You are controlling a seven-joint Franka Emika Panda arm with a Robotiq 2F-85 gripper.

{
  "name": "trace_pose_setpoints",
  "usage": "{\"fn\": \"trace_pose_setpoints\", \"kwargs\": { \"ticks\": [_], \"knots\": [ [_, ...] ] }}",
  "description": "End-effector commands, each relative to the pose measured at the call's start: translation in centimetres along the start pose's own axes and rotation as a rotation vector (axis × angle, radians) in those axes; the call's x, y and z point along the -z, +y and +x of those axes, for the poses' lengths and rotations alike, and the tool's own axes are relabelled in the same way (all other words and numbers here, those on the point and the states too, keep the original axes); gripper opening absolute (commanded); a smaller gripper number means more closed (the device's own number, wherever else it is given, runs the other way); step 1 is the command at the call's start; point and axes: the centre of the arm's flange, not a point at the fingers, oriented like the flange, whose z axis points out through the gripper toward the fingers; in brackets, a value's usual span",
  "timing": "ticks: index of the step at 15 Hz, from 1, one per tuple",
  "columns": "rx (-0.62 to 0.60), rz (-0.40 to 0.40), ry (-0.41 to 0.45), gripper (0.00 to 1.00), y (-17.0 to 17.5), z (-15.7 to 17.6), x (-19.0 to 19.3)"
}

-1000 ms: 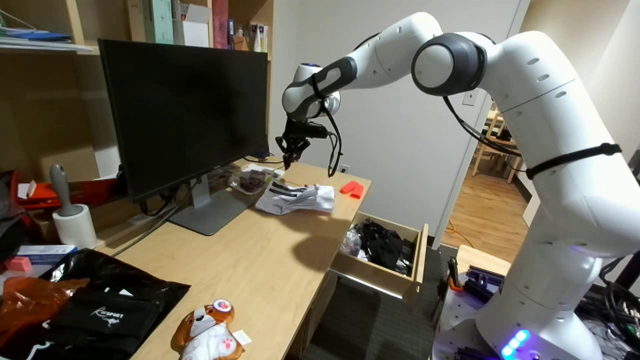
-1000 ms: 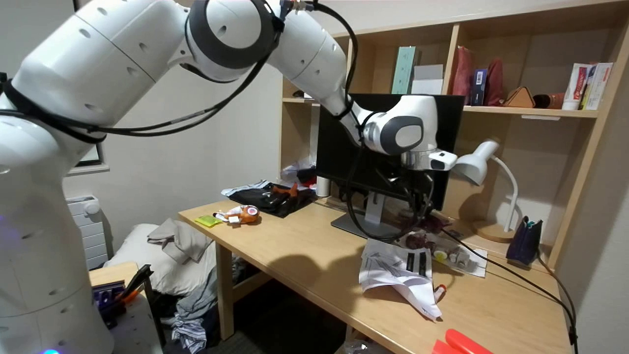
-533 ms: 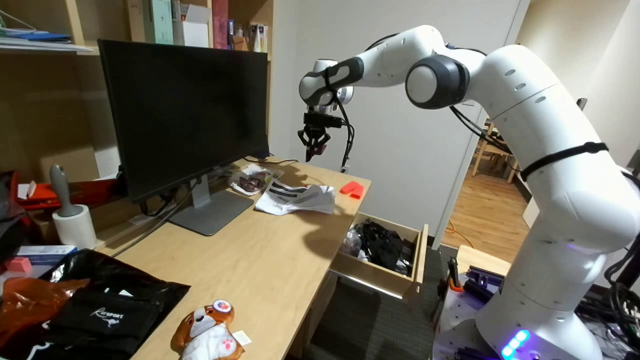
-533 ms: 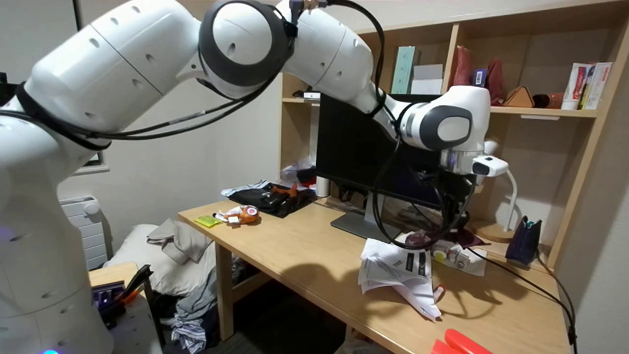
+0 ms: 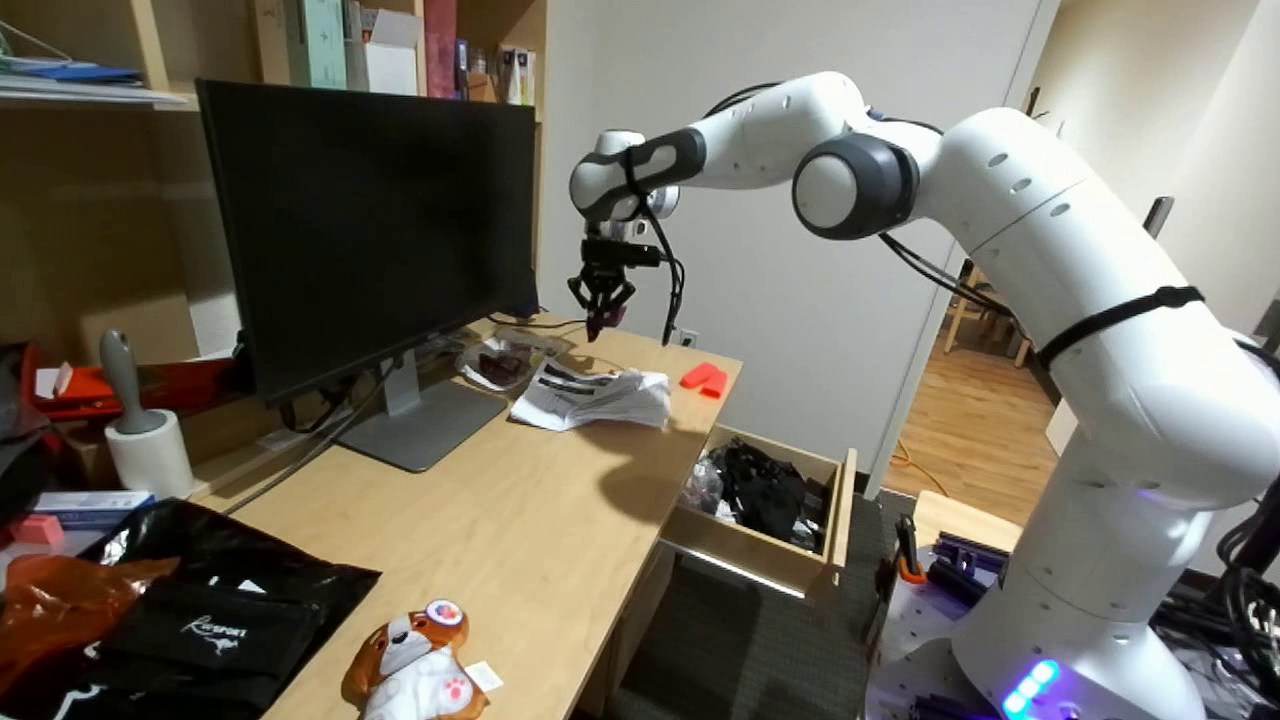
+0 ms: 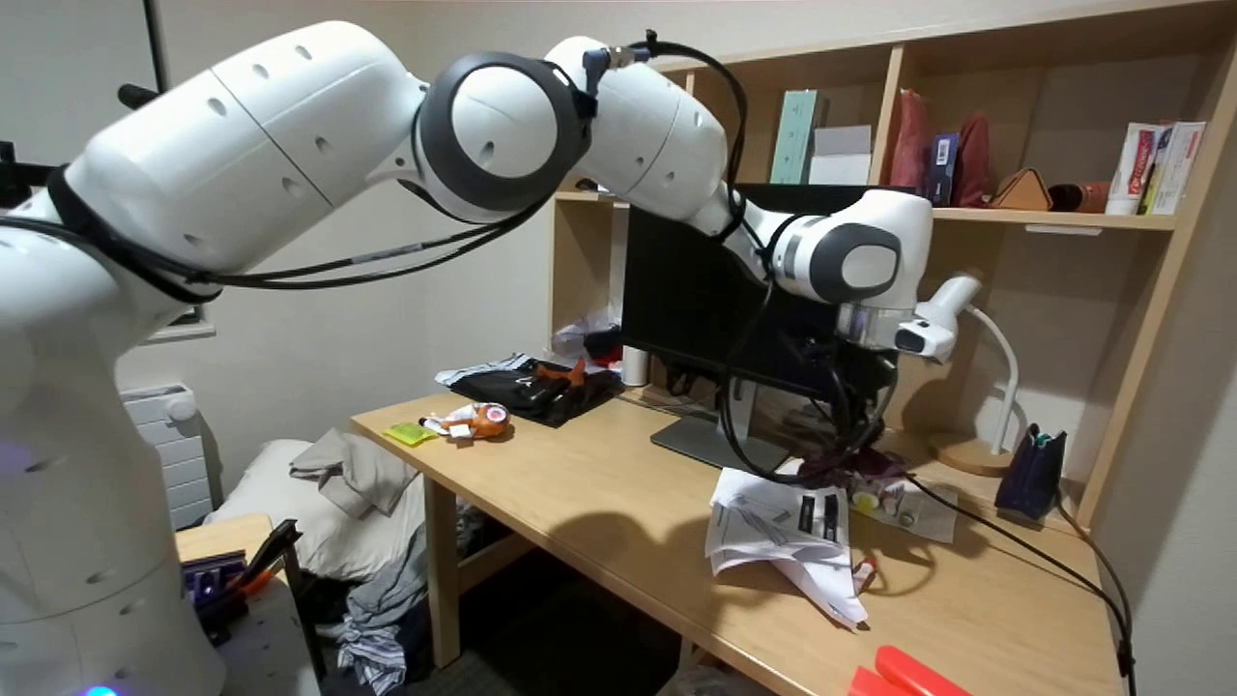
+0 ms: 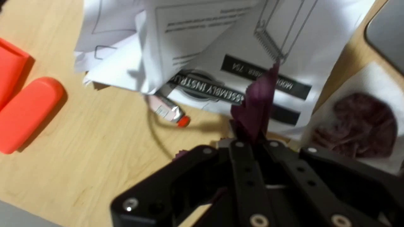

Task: Move the purple cloth to the left side of the desk then move the papers to the left side as well

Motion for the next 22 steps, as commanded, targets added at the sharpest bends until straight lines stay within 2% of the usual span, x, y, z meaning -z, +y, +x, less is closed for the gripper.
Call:
{"fn": "trace_pose_setpoints", "kwargs": {
  "ticks": [1, 5, 7, 8, 10, 13, 14, 17, 22],
  "knots": [
    [0.197, -0.028, -0.03, 0.07, -4.3, -8.7, -1.8],
    [0.415, -0.064, -0.03, 0.07, -7.3, -16.6, -3.5],
    [0.521, -0.073, -0.005, 0.07, -8.0, -19.0, -3.5],
    [0.428, -0.072, -0.027, 0.08, -11.4, -14.1, -4.9],
    [0.443, -0.074, -0.028, 0.08, -12.0, -15.1, -4.9],
    [0.432, -0.076, -0.026, 0.07, -11.4, -14.4, -5.0],
    [0.488, -0.075, -0.062, 0.07, -12.2, -15.3, -5.7],
    [0.653, -0.072, -0.118, 0.07, -15.3, -22.1, -7.6],
    [0.909, -0.1, -0.185, 0.07, -18.1, -35.9, -9.8]
  ]
}}
